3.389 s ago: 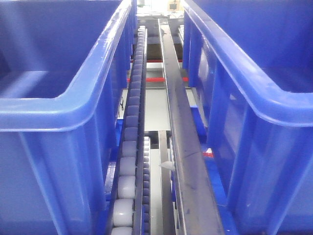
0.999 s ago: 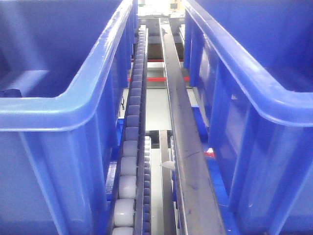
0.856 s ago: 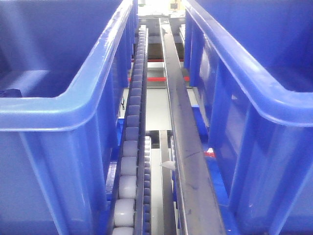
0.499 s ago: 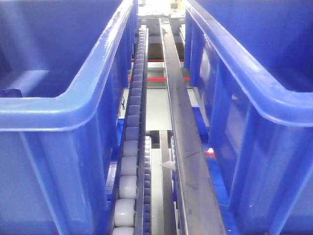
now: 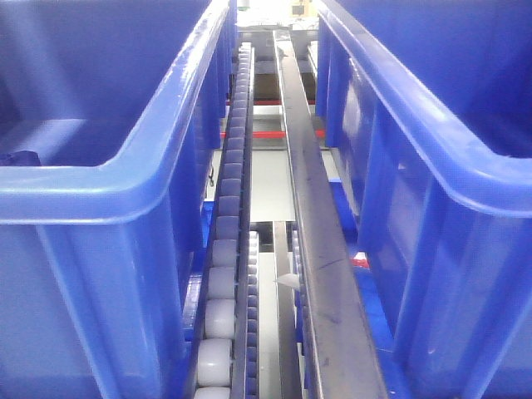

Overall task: Pick and sort blue part to right shelf
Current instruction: 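Lower the right gripper's blue part into its bin and open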

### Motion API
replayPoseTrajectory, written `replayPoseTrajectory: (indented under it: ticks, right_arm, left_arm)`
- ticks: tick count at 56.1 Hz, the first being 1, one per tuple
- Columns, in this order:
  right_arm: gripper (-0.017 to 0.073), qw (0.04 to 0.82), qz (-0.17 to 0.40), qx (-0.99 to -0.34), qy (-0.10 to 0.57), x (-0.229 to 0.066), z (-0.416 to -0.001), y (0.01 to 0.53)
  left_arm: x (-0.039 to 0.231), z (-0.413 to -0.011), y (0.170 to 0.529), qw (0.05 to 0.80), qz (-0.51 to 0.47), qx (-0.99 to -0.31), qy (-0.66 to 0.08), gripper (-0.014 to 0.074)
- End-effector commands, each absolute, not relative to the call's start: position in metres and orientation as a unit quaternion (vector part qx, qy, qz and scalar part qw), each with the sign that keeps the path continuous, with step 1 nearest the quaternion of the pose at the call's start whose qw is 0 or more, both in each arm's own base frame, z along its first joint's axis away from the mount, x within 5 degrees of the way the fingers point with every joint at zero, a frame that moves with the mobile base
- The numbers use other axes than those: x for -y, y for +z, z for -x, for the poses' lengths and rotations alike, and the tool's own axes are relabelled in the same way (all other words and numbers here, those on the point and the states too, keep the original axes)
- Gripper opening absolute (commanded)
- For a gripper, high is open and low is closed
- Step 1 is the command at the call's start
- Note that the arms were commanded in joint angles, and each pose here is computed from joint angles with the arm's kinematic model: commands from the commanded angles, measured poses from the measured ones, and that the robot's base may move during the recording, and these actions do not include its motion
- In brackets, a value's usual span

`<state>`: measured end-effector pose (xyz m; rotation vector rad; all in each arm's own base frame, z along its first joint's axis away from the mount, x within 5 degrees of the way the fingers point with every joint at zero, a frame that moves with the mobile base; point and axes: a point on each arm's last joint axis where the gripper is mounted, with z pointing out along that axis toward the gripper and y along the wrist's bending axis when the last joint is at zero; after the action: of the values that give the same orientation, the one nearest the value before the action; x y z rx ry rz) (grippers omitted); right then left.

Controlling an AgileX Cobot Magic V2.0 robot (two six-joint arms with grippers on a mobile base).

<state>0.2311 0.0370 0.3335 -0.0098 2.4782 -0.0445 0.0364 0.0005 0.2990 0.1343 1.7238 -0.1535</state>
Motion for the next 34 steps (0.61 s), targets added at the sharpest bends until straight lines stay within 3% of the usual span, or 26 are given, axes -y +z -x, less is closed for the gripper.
replayPoseTrajectory:
  ticks: [1,9,22,26,34]
  right_arm:
    - [0.0127,0.364,0.025,-0.931,0.008,-0.031,-0.253,0.338]
    - [0.0127,0.333,0.073,-0.940,0.011,-0.032,-0.279,0.311]
    - [0.0137,0.282,0.080,-0.956,0.005,-0.035,-0.302,0.274]
    - [0.0197,0.272,0.080,-0.959,0.005,-0.035,-0.305,0.269]
    - [0.0446,0.268,0.080,-0.960,0.005,-0.035,-0.305,0.268]
  left_arm:
    - [0.001,-0.036,0.314,0.679,-0.062,-0.728,-0.077,0.0125]
    - [0.001,-0.036,0.314,0.679,-0.062,-0.728,-0.077,0.0125]
    - [0.001,-0.036,0.314,0.680,-0.062,-0.726,-0.078,0.0125]
    - [0.001,-0.036,0.314,0.680,-0.062,-0.726,-0.078,0.0125]
    - [0.001,-0.036,0.314,0.680,-0.062,-0.726,-0.078,0.0125]
